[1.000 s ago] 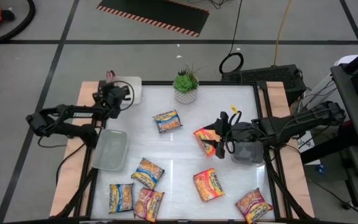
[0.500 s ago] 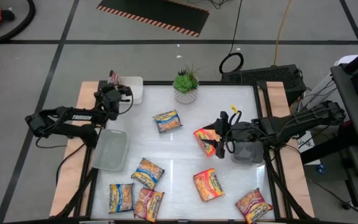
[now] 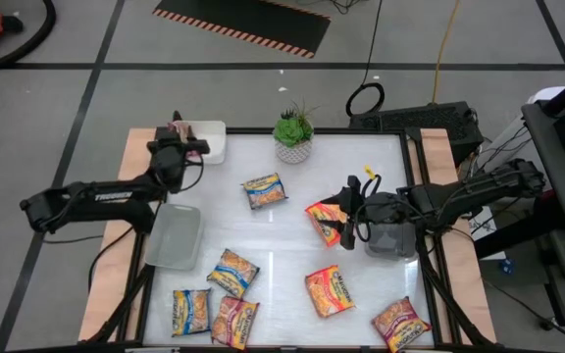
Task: Sort Maruchan noodles
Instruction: Put the top red noodle pack into the white bin
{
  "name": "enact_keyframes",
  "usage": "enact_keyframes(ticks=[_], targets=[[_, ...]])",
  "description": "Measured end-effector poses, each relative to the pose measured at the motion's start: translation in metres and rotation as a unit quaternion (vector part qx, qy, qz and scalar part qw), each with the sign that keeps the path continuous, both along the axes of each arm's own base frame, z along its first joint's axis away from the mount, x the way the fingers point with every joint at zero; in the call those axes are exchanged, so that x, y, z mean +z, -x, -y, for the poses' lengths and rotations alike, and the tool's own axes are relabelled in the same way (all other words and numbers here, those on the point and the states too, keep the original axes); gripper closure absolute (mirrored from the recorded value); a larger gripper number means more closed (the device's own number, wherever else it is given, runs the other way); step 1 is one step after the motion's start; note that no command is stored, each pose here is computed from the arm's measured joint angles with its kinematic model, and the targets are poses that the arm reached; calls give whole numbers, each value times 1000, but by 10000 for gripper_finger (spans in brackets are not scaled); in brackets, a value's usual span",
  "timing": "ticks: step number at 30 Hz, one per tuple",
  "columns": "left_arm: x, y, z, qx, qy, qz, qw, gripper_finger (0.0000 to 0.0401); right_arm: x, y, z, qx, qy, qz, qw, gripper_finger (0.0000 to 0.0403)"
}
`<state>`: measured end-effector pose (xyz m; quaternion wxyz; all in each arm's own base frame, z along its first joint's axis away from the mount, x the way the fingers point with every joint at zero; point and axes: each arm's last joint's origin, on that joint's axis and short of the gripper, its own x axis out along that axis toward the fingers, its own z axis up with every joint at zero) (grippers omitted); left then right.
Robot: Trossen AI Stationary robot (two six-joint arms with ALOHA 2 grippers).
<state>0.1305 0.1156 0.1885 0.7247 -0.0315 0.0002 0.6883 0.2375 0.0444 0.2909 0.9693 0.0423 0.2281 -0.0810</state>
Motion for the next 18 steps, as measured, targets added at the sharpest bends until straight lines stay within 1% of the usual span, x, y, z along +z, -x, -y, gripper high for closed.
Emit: enact_keyframes(ticks=[4, 6, 9, 11, 14, 18], targets=[[1, -4, 6, -70, 7, 10, 997, 178, 0, 0, 0, 0, 0, 0, 1000, 161], [-2, -6, 7, -84, 22, 15, 996, 178, 1, 0, 0, 0, -1, 4, 1000, 161], [-11, -5, 4, -72, 50, 14, 996, 178, 2, -1, 0, 0, -3, 12, 1000, 161], [-18, -5, 1, -53, 65, 11, 996, 178, 3, -2, 0, 0, -4, 19, 1000, 161], [-25, -5, -3, -31, 79, 16, 996, 178, 6, -3, -1, 0, -7, 36, 999, 161], [-34, -8, -8, -19, 91, 28, 995, 178, 10, -5, -1, 4, -2, 57, 998, 161]])
